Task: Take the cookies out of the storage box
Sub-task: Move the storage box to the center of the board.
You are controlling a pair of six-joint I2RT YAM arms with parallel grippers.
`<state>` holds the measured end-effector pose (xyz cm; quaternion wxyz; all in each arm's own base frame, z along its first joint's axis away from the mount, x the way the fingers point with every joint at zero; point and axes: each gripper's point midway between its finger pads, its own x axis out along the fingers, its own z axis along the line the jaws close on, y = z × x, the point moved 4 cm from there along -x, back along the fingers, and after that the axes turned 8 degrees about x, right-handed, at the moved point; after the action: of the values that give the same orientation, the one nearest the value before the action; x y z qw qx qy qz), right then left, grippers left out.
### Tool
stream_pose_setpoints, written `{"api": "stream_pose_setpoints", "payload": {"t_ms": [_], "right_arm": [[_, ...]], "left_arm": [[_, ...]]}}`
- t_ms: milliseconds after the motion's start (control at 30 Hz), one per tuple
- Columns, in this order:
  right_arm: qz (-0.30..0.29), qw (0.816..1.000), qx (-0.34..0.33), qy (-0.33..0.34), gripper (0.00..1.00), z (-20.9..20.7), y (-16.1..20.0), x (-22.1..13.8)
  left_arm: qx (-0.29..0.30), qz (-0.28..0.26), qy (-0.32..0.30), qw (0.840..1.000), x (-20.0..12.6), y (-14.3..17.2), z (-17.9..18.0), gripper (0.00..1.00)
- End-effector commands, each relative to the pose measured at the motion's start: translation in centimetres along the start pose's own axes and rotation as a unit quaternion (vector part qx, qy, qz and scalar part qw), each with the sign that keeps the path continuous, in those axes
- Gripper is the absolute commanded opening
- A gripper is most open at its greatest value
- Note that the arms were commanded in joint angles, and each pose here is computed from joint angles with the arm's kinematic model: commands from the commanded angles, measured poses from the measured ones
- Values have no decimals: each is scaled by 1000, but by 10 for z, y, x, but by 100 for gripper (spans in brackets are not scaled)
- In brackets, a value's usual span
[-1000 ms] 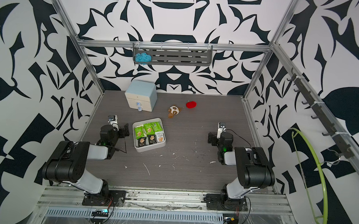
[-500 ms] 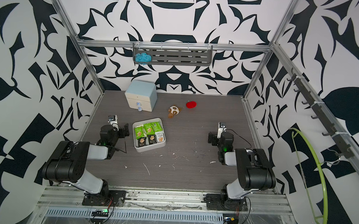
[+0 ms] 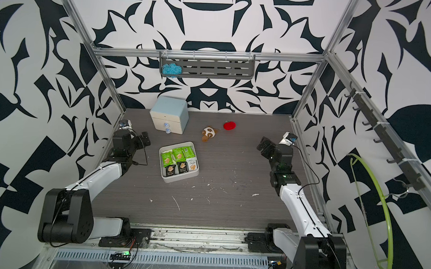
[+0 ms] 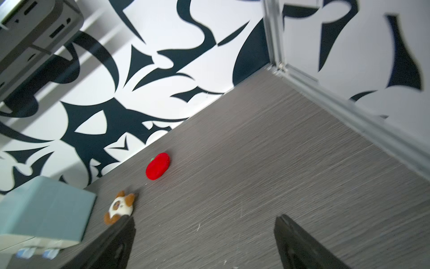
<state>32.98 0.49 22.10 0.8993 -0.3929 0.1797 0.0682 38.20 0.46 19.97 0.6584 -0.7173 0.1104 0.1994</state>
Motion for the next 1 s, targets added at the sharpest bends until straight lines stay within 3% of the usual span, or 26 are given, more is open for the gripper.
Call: {"api": "stream_pose_setpoints", "payload": {"t_ms": [0, 167, 367, 500, 733, 967], "right_arm": [[98, 993, 58, -12, 89, 23, 22, 3], [196, 980, 16, 11, 77, 54, 75, 10], [288, 955, -69, 0, 61, 116, 149, 18], [335, 932, -136, -9, 56, 158, 183, 32], [378, 902, -209, -1, 51, 198, 228, 62], [393, 879, -269, 22, 46, 212, 261, 77]], "left_arm": [[-55, 128, 14, 990, -10, 31, -9, 99], [-106, 176, 60, 977, -25, 45, -35, 99], [-217, 234, 94, 943, -49, 87, -51, 99], [-268, 252, 96, 925, -68, 109, -51, 99], [-278, 233, 90, 928, -97, 120, -38, 99], [-273, 242, 80, 928, -108, 133, -32, 99]]}}
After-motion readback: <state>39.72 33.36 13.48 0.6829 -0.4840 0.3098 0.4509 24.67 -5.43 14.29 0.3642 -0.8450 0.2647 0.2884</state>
